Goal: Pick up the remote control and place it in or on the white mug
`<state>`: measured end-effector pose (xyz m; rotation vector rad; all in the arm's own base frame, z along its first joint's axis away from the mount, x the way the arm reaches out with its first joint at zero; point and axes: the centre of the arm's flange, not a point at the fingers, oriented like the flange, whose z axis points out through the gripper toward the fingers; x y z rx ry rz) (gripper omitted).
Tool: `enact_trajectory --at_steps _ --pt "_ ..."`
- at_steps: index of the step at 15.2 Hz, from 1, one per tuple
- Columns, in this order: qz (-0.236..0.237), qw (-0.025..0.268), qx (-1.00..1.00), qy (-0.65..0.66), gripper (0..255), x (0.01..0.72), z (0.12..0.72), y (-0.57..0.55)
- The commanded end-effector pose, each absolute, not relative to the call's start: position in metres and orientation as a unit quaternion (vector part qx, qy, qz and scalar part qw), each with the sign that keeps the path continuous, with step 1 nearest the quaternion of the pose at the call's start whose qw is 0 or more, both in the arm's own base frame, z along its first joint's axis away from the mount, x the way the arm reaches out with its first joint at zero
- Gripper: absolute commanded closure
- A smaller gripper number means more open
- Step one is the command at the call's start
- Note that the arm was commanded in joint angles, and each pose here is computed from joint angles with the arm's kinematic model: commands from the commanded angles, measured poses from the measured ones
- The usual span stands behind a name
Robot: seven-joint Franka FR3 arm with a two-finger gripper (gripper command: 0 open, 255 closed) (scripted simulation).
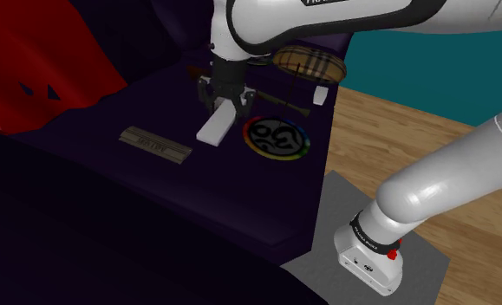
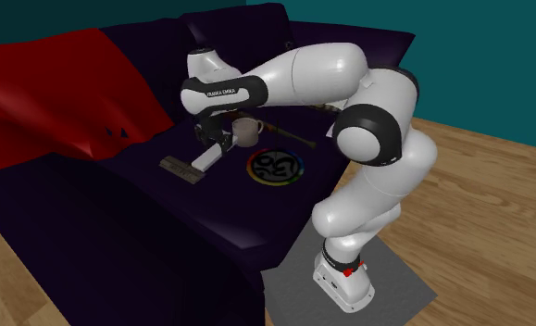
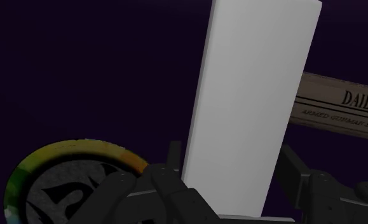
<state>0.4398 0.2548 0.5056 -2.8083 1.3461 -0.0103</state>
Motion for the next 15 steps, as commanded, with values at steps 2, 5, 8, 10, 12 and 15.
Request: enact_trajectory --at_steps 2,5,8,10,12,15 --pt "-0.004 0.014 -0.902 0.432 255 0.467 0.505 0.228" --pt "-0.004 0.014 -0.902 0.432 255 0.496 0.505 0.201" --pt "-0.004 0.014 -0.902 0.432 255 0.525 0.506 0.174" --pt "-0.004 0.014 -0.902 0.432 255 0.545 0.506 0.156" --pt "-0.004 0.014 -0.902 0.432 255 0.564 0.507 0.138" --pt "-0.004 0.014 -0.902 0.432 255 0.593 0.507 0.111"
